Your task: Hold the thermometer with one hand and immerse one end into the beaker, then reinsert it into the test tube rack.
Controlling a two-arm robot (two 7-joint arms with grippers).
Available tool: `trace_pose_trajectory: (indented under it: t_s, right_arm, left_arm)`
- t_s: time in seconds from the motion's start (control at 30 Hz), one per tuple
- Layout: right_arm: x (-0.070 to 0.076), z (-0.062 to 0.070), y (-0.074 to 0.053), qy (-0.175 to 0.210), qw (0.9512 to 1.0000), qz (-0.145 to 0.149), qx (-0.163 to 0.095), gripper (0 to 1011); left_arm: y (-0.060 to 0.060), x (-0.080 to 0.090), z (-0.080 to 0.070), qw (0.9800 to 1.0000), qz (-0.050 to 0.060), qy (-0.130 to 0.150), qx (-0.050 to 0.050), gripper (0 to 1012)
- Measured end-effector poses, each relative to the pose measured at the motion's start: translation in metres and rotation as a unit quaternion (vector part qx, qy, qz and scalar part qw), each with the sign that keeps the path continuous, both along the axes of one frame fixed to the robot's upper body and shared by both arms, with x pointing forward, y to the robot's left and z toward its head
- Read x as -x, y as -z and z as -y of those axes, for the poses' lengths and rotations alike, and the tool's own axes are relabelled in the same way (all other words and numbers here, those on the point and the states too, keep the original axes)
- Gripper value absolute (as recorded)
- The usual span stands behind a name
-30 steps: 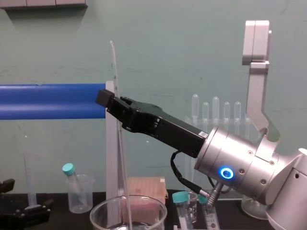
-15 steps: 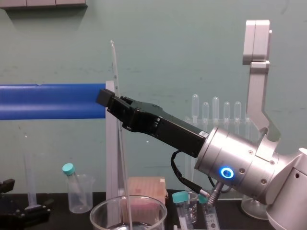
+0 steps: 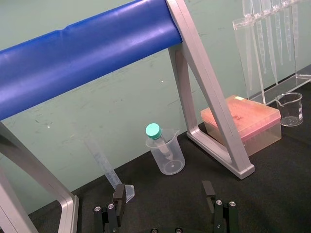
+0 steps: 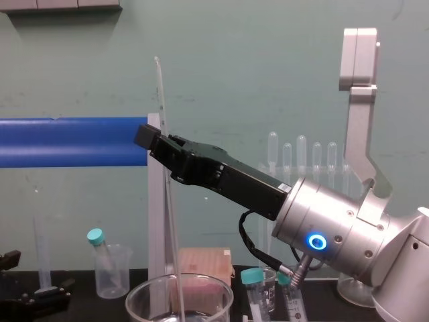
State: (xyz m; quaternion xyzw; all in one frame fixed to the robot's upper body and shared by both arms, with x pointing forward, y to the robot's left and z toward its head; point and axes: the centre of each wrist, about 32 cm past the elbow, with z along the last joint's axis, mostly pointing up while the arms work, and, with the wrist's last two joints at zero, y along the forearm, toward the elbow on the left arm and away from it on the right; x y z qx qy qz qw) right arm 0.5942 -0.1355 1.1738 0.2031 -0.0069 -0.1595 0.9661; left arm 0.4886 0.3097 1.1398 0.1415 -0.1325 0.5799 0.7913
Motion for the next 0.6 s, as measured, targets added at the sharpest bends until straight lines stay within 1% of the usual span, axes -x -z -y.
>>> trace_pose_trajectory:
  t_s: [0.6]
  right_arm:
    - [0.0, 0.0, 0.0001, 0.0, 1.0, 0.0, 0.0, 55]
  left_arm:
    - [0.0, 0.0, 0.0, 1.0, 0.0, 0.0, 0.0, 1008]
